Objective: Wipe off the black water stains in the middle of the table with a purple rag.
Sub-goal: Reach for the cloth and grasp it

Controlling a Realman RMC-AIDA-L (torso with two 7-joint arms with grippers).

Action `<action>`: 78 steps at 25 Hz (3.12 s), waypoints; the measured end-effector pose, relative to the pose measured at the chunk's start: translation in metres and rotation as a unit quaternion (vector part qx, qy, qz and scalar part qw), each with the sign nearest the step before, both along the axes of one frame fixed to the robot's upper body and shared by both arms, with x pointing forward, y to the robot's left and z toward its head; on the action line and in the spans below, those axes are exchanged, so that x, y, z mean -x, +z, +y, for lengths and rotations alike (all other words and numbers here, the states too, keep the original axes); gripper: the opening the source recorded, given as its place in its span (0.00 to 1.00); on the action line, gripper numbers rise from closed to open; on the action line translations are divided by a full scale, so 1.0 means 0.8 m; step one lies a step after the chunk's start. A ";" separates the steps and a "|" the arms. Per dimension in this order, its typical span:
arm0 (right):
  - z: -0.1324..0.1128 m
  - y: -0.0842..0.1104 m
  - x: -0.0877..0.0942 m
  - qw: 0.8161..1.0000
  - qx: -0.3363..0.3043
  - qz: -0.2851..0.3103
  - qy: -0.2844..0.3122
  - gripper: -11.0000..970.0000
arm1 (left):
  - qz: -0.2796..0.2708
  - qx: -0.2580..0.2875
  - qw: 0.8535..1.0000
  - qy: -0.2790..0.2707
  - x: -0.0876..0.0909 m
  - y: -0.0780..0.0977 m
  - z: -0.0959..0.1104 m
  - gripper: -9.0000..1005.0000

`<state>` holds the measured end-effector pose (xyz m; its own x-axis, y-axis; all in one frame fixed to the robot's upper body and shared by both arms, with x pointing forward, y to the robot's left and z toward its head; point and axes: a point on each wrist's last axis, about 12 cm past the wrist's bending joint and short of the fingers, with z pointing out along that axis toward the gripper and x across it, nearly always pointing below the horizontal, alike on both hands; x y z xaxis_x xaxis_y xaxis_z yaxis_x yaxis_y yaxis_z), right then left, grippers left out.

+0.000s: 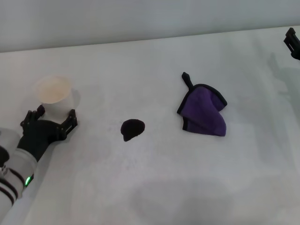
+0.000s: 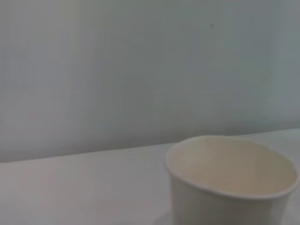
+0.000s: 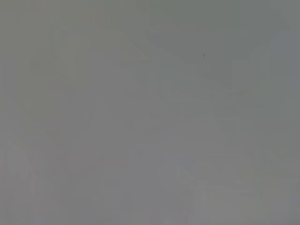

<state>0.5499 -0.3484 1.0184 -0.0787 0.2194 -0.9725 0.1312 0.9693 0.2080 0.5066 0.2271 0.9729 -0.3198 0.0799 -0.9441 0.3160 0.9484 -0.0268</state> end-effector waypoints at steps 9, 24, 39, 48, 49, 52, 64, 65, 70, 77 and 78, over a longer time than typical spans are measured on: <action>0.019 0.002 0.004 0.999 -0.023 -0.022 0.040 0.85 | -0.041 0.032 0.998 0.041 0.040 -0.002 0.022 0.89; 0.017 0.033 -0.042 0.962 -0.122 0.102 0.220 0.85 | -0.078 0.058 0.987 0.127 0.065 0.001 0.070 0.89; 0.100 0.139 -0.075 0.881 0.078 0.291 0.363 0.84 | -0.114 0.038 0.979 0.162 0.035 0.018 0.097 0.89; 0.146 0.177 -0.056 0.834 0.139 0.369 0.385 0.84 | -0.130 0.041 0.981 0.140 0.007 0.031 0.083 0.89; 0.148 0.175 -0.054 0.830 0.144 0.379 0.383 0.84 | -0.132 0.041 0.981 0.138 0.005 0.032 0.082 0.89; 0.152 0.165 -0.050 0.820 0.155 0.401 0.378 0.84 | -0.136 0.043 0.981 0.133 -0.002 0.035 0.078 0.89; 0.157 0.120 -0.060 0.789 0.180 0.456 0.369 0.84 | -0.143 0.046 0.982 0.117 -0.018 0.043 0.067 0.89; 0.157 0.118 -0.062 0.788 0.182 0.459 0.369 0.83 | -0.143 0.046 0.982 0.115 -0.018 0.043 0.066 0.89; 0.158 0.113 -0.067 0.786 0.185 0.464 0.365 0.75 | -0.137 0.050 0.983 0.115 -0.019 0.042 0.062 0.89; 0.156 0.109 -0.068 0.786 0.189 0.466 0.361 0.58 | -0.133 0.051 0.983 0.116 -0.021 0.042 0.061 0.89; 0.156 0.107 -0.068 0.786 0.189 0.465 0.360 0.58 | -0.133 0.051 0.983 0.116 -0.021 0.042 0.061 0.89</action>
